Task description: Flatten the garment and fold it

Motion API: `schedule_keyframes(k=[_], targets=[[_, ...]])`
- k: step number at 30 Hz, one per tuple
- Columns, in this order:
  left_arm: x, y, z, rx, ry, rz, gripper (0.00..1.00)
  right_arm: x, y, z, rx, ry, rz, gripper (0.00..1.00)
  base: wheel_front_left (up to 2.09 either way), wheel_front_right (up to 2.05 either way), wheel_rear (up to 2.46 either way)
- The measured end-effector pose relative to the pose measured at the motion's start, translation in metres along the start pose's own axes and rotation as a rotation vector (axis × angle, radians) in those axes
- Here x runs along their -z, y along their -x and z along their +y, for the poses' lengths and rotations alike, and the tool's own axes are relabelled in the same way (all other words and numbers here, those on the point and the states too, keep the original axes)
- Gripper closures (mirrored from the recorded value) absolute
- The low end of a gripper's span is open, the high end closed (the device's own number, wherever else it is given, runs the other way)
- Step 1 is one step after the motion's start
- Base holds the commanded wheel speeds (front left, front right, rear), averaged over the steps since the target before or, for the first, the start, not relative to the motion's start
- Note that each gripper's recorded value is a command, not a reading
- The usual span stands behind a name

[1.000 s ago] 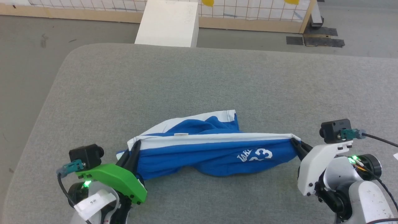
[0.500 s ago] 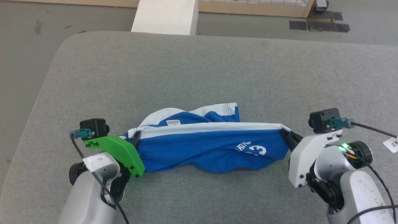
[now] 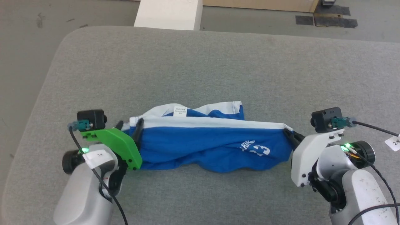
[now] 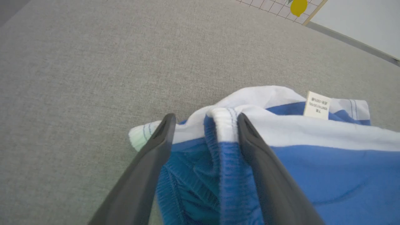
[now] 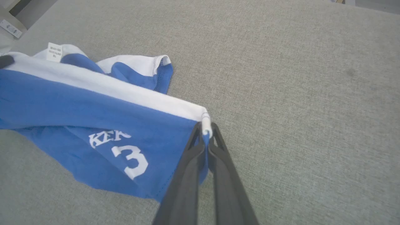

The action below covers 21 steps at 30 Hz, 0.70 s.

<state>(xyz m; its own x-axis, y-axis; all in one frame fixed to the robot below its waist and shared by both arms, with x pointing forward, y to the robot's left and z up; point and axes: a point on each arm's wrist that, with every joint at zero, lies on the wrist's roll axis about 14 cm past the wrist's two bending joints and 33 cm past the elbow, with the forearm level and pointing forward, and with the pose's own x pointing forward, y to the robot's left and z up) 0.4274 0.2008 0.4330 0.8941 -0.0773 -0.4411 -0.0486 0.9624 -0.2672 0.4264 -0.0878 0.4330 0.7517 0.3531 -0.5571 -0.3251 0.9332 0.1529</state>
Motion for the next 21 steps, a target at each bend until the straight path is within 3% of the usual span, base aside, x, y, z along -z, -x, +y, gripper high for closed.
schedule_keyframes(k=[13,14,15,17,21], targets=[[-0.014,0.016,-0.030,0.069,-0.118,0.129,0.00,-0.004,0.002,0.007,-0.016,0.009,-0.010,1.00,0.00,0.00,0.00],[-0.014,0.016,-0.031,0.067,-0.117,0.130,0.10,-0.004,0.002,0.007,-0.014,0.008,-0.010,1.00,0.00,0.00,0.00],[-0.015,0.016,-0.031,0.067,-0.117,0.129,0.56,-0.003,0.002,0.005,-0.011,0.006,-0.009,1.00,0.00,0.00,0.00],[-0.016,0.016,-0.033,0.068,-0.114,0.130,1.00,-0.002,0.003,0.004,-0.006,0.003,-0.008,1.00,0.00,0.00,0.00],[-0.010,0.016,-0.035,0.073,-0.106,0.157,1.00,-0.001,0.002,0.000,0.002,-0.004,-0.006,1.00,0.00,0.00,0.00]])
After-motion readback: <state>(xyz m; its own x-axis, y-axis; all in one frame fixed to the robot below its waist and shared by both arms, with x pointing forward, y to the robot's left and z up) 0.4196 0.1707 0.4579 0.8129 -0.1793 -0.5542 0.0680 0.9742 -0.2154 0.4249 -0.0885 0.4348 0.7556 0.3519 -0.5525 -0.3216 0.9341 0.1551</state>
